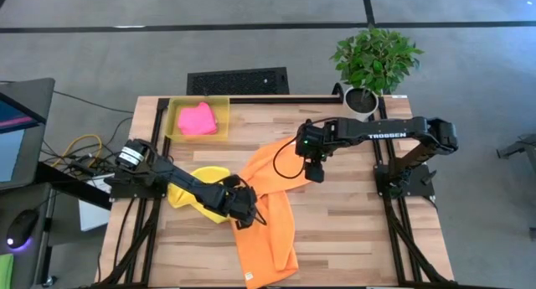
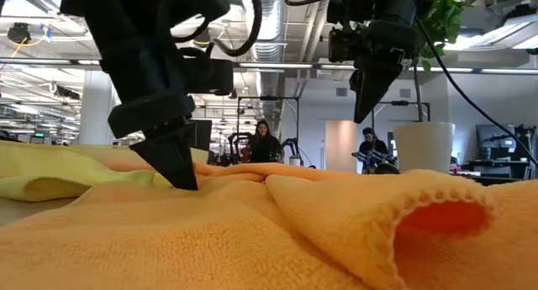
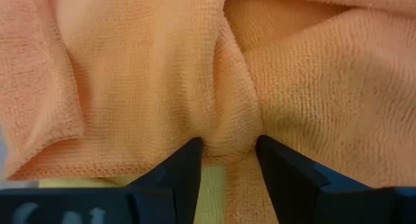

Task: Fold microfiber towels
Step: Fold the right orange microfiber cloth

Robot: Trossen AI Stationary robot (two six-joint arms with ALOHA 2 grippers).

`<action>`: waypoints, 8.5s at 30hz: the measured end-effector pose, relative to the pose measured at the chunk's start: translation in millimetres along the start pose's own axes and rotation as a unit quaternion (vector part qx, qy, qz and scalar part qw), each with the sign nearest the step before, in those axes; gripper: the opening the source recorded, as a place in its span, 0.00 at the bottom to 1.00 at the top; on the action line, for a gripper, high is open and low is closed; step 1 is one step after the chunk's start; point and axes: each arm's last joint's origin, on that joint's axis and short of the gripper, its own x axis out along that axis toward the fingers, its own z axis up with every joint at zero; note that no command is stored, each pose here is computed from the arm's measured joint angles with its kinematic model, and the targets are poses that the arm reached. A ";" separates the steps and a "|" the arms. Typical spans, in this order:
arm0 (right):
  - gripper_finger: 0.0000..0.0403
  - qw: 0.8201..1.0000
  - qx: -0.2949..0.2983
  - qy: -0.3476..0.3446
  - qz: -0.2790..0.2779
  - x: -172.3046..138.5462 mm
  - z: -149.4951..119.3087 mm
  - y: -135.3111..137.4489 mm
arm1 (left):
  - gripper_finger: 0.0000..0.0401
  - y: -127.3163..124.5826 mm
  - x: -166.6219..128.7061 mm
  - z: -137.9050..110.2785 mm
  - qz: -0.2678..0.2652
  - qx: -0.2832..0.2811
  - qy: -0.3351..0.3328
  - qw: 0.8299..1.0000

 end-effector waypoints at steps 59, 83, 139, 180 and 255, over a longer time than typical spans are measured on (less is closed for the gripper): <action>0.56 0.987 0.062 -0.145 -0.043 -98.3 -32.1 -5.4 | 0.00 102.5 26.9 199.3 -0.065 0.314 -0.081 0.944; 0.56 0.987 0.073 -0.135 -0.056 -105.7 -41.8 -6.5 | 0.02 91.1 62.9 229.0 -0.116 0.366 -0.103 0.918; 0.56 0.962 -0.236 -0.140 -0.018 8.4 12.3 53.5 | 0.35 67.4 -215.3 166.2 0.022 0.017 -0.006 1.000; 0.56 0.894 -0.394 -0.072 -0.202 117.8 36.4 25.7 | 0.35 68.2 -246.4 154.8 0.035 -0.065 -0.062 0.995; 0.01 0.980 0.121 -0.023 -0.156 51.5 4.5 -64.4 | 0.35 67.8 -245.8 154.8 0.033 -0.067 -0.060 0.995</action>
